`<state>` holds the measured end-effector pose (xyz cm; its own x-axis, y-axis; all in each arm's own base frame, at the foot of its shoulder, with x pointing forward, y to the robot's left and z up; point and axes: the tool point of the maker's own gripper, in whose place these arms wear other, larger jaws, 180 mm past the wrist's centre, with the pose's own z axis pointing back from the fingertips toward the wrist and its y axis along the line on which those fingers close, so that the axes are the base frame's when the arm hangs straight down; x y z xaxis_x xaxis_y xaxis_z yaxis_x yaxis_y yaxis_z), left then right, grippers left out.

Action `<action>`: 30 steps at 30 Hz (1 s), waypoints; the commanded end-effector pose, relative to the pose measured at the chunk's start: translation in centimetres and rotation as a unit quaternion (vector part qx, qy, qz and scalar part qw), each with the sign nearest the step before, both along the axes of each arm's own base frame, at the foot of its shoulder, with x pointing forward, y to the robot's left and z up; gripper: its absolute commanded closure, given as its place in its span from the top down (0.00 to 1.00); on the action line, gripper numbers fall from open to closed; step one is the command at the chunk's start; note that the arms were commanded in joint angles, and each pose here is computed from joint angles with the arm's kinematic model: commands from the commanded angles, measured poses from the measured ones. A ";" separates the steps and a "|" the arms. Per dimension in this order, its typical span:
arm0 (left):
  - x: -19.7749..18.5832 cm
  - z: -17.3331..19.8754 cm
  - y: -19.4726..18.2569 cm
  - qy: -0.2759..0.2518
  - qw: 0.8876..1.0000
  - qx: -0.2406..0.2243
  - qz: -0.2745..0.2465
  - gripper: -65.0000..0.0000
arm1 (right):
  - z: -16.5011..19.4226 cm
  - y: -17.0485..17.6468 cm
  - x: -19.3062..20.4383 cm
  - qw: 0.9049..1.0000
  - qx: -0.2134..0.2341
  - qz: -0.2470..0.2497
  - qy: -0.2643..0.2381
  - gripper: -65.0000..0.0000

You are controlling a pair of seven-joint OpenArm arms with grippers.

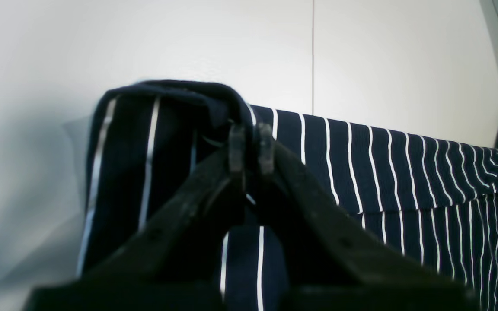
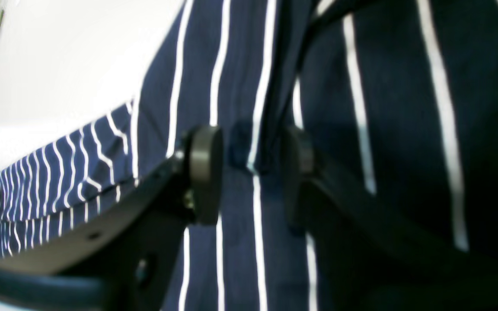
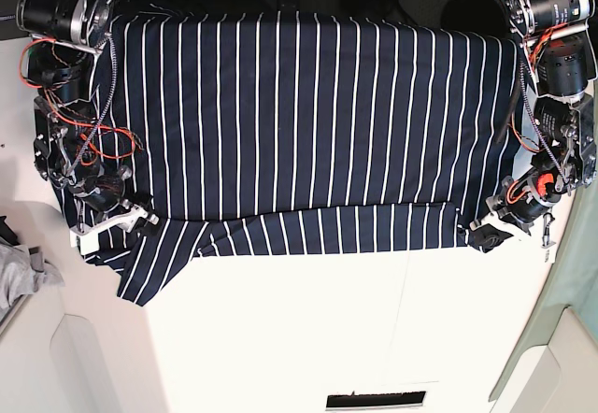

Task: Layout the t-shirt on the table in an organized manner, then fold the t-shirt properly
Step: 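Drag the held hem with both grippers toward the collar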

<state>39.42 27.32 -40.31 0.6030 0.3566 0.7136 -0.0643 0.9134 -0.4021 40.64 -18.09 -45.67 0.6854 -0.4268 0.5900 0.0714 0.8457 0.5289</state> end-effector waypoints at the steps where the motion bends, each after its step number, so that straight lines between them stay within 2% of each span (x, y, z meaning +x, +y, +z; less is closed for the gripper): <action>1: 1.4 2.3 0.7 -0.036 0.999 0.004 0.003 0.00 | 1.5 0.1 1.5 1.000 0.003 0.000 -0.021 0.27; 3: 1.4 2.3 0.7 -0.036 0.999 0.004 0.003 0.00 | 1.4 0.7 1.5 1.000 0.008 0.002 -0.020 0.19; 10: 1.7 2.7 0.7 -0.045 0.999 -0.009 0.007 0.00 | 2.2 0.9 2.3 0.999 0.010 0.002 -0.035 0.01; 15: 3.3 5.2 1.5 -0.075 0.997 -0.006 0.011 0.00 | 4.8 1.7 3.7 0.996 0.013 0.034 -0.081 0.00; 21: 6.4 9.1 1.8 -0.122 0.992 0.004 0.013 0.00 | 11.3 1.6 8.1 0.987 0.010 0.035 -0.160 0.00; 24: 7.4 8.9 2.6 -0.113 0.993 0.030 0.031 0.00 | 15.0 1.6 10.8 0.980 -0.013 0.041 -0.196 0.00; 26: 8.2 8.3 2.9 -0.101 0.993 0.027 0.050 0.00 | 17.1 1.4 12.2 0.976 -0.030 0.042 -0.213 0.00; 28: 8.8 7.4 2.4 -0.086 0.995 0.020 0.046 0.04 | 18.2 1.6 13.0 0.975 -0.045 0.052 -0.213 0.41; 29: 9.0 6.8 2.1 -0.078 0.996 0.020 0.043 0.15 | 18.4 1.7 13.1 0.975 -0.050 0.057 -0.208 0.58; 30: 9.0 6.3 2.0 -0.068 0.997 0.026 0.040 0.26 | 18.3 2.0 13.2 0.975 -0.053 0.062 -0.206 0.70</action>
